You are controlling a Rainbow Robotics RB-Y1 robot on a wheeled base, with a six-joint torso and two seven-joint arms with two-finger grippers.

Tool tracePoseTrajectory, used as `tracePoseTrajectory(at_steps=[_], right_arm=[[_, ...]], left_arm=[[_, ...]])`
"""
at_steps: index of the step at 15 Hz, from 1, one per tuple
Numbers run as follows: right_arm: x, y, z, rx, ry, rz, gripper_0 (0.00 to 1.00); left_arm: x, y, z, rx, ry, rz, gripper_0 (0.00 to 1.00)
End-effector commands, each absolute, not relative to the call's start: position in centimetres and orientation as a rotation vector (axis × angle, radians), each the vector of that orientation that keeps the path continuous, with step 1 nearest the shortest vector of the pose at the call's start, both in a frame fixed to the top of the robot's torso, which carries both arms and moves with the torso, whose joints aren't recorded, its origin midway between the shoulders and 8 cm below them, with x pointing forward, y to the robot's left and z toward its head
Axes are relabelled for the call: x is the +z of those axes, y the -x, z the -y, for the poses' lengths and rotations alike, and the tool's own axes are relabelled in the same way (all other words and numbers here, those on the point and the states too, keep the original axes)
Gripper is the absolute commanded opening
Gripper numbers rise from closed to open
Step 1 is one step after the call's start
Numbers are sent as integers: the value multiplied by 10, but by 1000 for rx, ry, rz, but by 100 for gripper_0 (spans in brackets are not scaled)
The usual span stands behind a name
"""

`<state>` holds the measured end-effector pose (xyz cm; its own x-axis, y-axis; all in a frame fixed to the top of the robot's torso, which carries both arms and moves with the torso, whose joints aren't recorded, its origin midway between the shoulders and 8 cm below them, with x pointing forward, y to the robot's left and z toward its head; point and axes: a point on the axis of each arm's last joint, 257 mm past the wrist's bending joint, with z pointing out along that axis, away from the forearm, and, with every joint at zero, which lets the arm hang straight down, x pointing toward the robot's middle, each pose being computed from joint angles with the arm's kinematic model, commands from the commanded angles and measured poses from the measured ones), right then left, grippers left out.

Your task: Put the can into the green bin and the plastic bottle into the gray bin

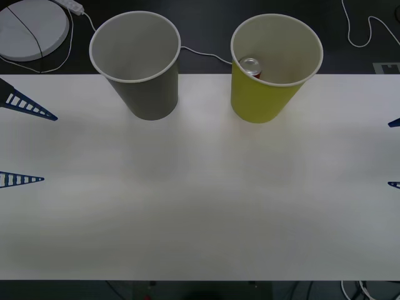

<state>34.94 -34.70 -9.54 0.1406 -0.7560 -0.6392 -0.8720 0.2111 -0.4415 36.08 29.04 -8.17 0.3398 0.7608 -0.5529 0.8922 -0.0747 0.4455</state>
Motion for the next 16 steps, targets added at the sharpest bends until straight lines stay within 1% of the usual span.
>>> tracePoseTrajectory(at_steps=[1, 6, 9, 12, 16], right_arm=[[-101, -348, 363, 173, 1557, -1619, 100], [-102, -341, 396, 178, 1556, -1685, 100], [-103, -340, 410, 171, 1553, -1695, 100], [-103, -339, 414, 159, 1563, -1680, 100], [-99, -336, 401, 189, 1582, -1612, 100]], left_arm=[[-82, -361, -290, -224, -1863, -1454, 100], [-82, -361, -290, -224, -1863, -1454, 100], [-82, -361, -290, -224, -1863, -1454, 100], [-82, -361, -290, -224, -1863, -1454, 100], [-82, -361, -290, -224, -1863, -1454, 100]])
